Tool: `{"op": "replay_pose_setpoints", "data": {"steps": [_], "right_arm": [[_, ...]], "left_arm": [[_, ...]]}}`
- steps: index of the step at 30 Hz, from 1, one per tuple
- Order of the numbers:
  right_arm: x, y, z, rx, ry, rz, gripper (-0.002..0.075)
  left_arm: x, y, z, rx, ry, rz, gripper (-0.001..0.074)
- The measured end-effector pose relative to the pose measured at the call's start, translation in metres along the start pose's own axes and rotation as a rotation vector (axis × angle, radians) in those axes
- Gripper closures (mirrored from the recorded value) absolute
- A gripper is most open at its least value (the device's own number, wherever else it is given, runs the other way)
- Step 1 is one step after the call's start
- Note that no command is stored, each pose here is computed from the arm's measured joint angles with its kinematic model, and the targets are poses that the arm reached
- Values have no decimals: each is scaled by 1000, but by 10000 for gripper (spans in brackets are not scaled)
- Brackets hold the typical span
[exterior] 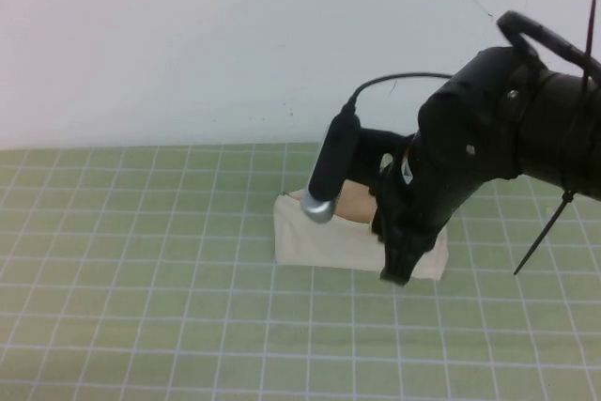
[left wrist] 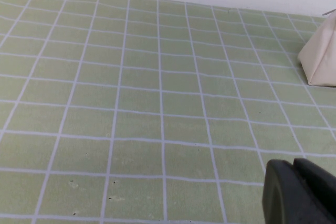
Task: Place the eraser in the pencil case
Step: Pick up the eraser from the table, then place the eraser on the pencil case
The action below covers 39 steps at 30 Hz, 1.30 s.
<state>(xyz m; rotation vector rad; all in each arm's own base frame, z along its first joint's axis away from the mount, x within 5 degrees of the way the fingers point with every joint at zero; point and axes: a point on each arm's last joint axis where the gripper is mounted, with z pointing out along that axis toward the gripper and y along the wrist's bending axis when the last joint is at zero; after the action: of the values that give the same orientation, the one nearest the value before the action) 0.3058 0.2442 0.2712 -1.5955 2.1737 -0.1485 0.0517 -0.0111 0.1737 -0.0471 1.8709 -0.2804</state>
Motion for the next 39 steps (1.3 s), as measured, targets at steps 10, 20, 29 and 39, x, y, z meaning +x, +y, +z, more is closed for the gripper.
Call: {"op": "replay_pose_setpoints", "data": {"steps": [10, 20, 29, 39], "right_arm": [[-1, -34, 8, 150, -22, 120, 517], [-14, -47, 36, 83, -55, 156, 510], [-22, -53, 38, 77, -59, 191, 325], [-24, -59, -49, 61, -191, 309, 581]], "left_arm": [[0, 0, 0, 0, 0, 0, 736], [0, 0, 0, 0, 0, 0, 736], [0, 0, 0, 0, 0, 0, 736], [0, 0, 0, 0, 0, 0, 736]]}}
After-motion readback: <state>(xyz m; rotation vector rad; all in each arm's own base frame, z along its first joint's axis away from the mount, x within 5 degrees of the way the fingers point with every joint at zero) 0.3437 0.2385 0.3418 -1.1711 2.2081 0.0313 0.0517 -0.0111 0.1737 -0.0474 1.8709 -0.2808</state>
